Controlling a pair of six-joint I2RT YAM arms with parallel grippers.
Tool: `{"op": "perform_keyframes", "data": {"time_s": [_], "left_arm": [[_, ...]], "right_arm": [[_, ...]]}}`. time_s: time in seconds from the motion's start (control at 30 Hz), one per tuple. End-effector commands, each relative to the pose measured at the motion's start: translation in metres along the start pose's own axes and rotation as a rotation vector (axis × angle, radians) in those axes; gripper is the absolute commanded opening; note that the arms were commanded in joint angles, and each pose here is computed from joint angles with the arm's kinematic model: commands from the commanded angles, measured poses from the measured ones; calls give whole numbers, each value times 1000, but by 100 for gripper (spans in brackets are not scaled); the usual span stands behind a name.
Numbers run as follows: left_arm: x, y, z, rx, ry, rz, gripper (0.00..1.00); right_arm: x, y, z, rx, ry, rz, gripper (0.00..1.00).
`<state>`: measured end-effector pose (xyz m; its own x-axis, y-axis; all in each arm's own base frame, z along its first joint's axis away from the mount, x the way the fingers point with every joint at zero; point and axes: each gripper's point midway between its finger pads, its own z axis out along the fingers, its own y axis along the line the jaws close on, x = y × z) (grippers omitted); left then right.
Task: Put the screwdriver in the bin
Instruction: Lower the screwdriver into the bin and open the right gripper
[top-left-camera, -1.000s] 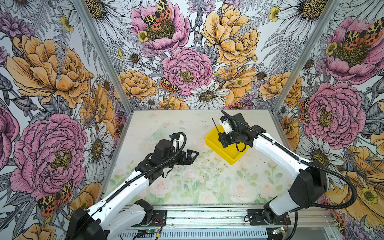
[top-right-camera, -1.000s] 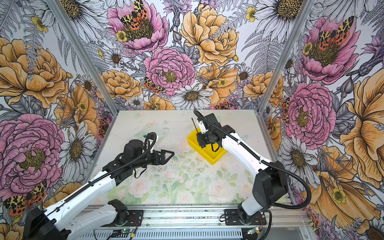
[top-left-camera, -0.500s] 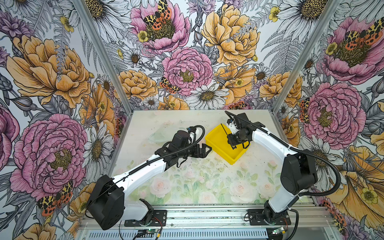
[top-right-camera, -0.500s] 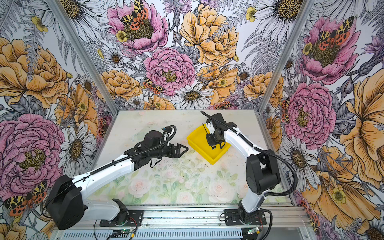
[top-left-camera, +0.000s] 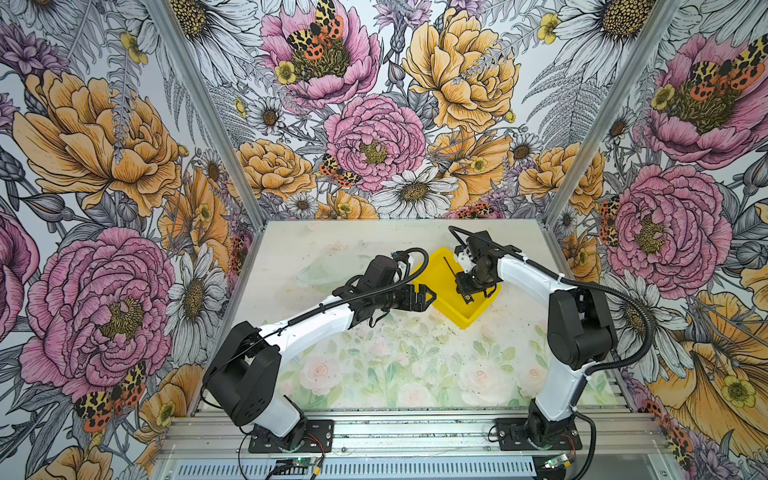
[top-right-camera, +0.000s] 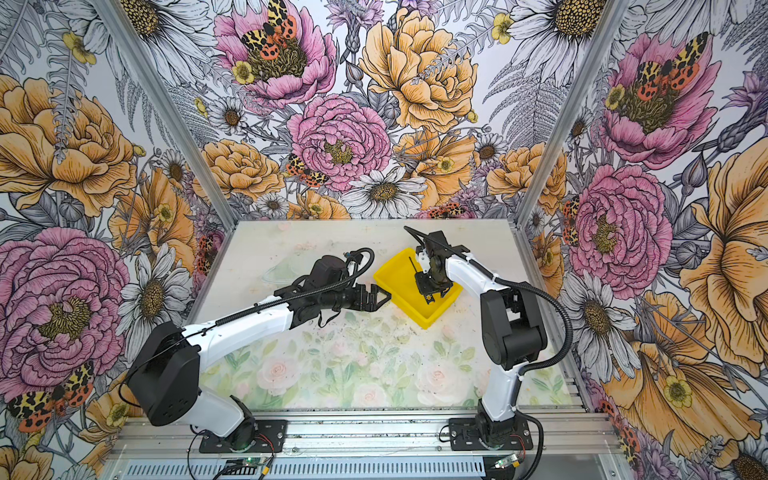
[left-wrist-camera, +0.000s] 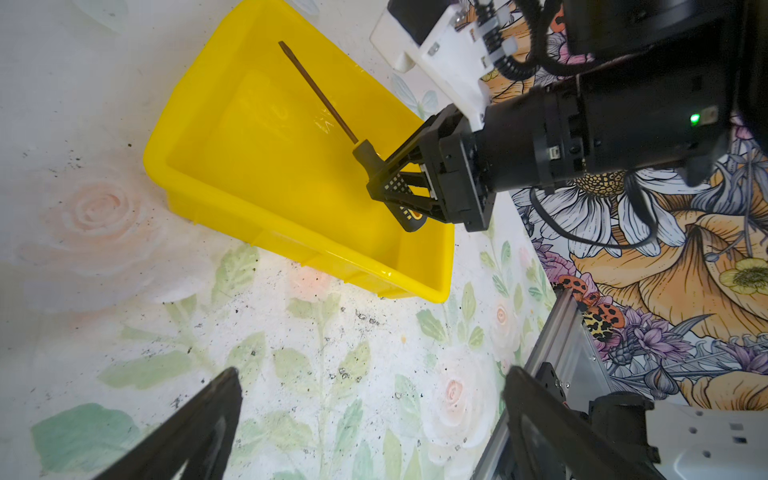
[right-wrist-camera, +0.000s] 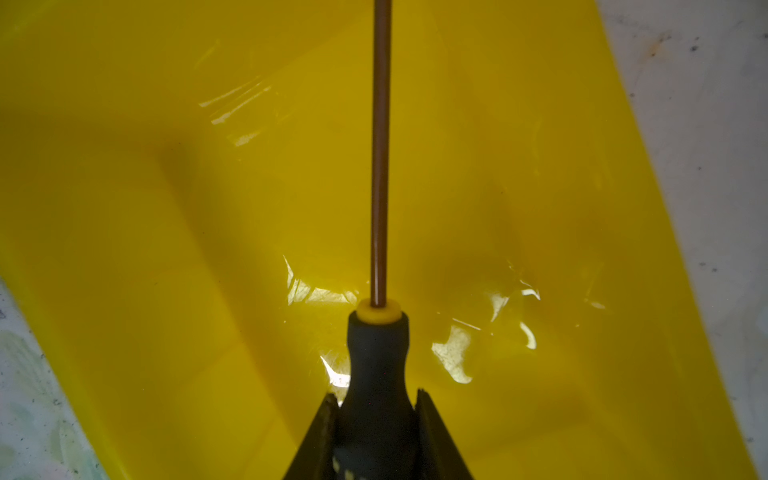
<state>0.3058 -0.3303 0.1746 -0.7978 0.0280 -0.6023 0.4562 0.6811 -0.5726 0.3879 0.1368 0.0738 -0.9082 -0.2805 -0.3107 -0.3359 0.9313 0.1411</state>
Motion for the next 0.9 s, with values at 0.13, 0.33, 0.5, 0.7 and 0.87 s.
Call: {"op": "perform_keyframes", "data": {"time_s": [0.13, 0.33, 0.5, 0.7, 0.87], "left_arm": [[-12, -5, 5, 3, -31, 28, 99], [-10, -2, 6, -8, -30, 25, 99], [-9, 1, 6, -20, -31, 25, 99], [-8, 5, 3, -41, -34, 26, 99], [-12, 8, -6, -61, -53, 35, 99]], "right_arm": [[-11, -2, 8, -26, -32, -4, 2], [-12, -1, 8, -38, -46, 4, 10], [-12, -2, 6, -34, -53, 5, 15], [-15, -6, -5, -2, -80, 3, 28], [-20, -7, -20, 19, -116, 1, 46]]}}
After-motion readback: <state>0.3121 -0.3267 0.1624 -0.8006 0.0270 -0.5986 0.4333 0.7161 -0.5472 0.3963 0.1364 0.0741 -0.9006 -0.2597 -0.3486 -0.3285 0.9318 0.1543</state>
